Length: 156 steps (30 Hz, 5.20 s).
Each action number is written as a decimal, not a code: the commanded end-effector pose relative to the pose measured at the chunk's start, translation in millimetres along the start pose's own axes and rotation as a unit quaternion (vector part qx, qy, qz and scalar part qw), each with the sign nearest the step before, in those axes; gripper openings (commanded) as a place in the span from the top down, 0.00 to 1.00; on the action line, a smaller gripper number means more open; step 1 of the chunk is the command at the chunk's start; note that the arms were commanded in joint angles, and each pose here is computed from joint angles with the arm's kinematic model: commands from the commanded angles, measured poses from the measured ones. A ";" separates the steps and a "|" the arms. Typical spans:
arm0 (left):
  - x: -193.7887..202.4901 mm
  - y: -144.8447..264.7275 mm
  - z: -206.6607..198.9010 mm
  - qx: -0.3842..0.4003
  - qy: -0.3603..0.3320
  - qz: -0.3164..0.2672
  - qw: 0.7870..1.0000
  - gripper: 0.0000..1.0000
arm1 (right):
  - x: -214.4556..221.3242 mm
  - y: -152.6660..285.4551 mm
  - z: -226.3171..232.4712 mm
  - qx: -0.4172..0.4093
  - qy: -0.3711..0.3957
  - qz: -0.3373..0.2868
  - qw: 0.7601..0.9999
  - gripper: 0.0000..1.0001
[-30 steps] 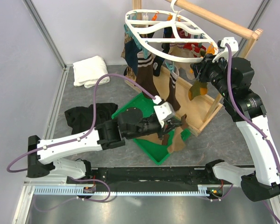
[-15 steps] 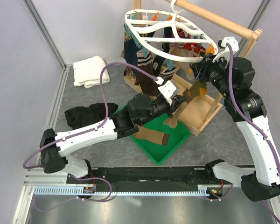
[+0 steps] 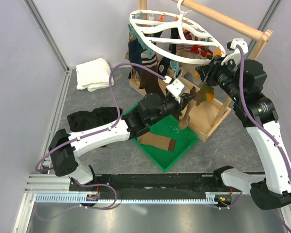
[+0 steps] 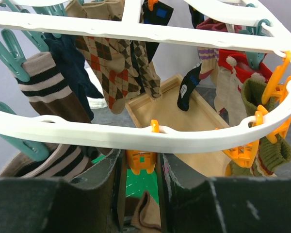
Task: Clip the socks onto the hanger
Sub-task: Pick up the sock from the bin, then clamp the sock onto the hanger.
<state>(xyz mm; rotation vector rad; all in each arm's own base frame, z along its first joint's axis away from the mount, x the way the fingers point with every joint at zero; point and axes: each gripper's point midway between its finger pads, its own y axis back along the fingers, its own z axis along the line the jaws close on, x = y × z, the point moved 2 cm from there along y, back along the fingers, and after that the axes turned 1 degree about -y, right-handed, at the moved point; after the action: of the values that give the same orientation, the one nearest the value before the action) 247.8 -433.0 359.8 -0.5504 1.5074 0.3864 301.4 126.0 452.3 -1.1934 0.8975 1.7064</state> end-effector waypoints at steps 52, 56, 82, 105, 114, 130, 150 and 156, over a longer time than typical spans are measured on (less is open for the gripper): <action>-84.8 -10.0 34.3 0.001 0.008 -0.152 0.988 0.98 | 25.5 -1.7 27.3 -0.090 -0.023 0.053 0.994 1.00; -89.6 -7.3 34.4 0.002 0.012 -0.162 0.987 0.98 | 25.8 -1.4 28.4 -0.093 -0.023 0.054 0.994 1.00; -121.4 12.8 21.6 0.040 0.040 -0.214 0.975 0.98 | 30.6 -5.4 23.9 -0.079 -0.034 0.056 0.995 1.00; -108.4 1.1 29.5 0.016 0.037 -0.194 0.980 0.98 | 9.4 14.4 37.8 -0.108 -0.034 0.030 0.993 0.31; -110.8 1.4 34.1 0.002 0.036 -0.196 0.980 0.98 | -13.5 42.0 28.4 -0.069 0.008 -0.004 0.998 0.13; -111.8 6.6 70.4 -0.061 0.002 -0.198 0.978 0.35 | -18.9 55.3 -32.0 0.105 0.077 -0.036 0.991 0.14; -96.8 36.0 203.6 -0.300 -0.005 -0.166 0.939 0.34 | -29.5 60.9 -37.1 0.121 0.109 -0.049 0.985 0.22; -97.1 42.4 212.0 -0.305 -0.012 -0.158 0.939 0.34 | -21.9 45.6 -34.7 0.108 0.109 -0.029 0.988 0.35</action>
<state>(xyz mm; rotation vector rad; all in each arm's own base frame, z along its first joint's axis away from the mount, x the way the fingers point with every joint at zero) 392.2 -296.8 434.4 -1.1918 1.2803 0.5592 270.2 68.3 457.6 -1.2386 1.1576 1.4167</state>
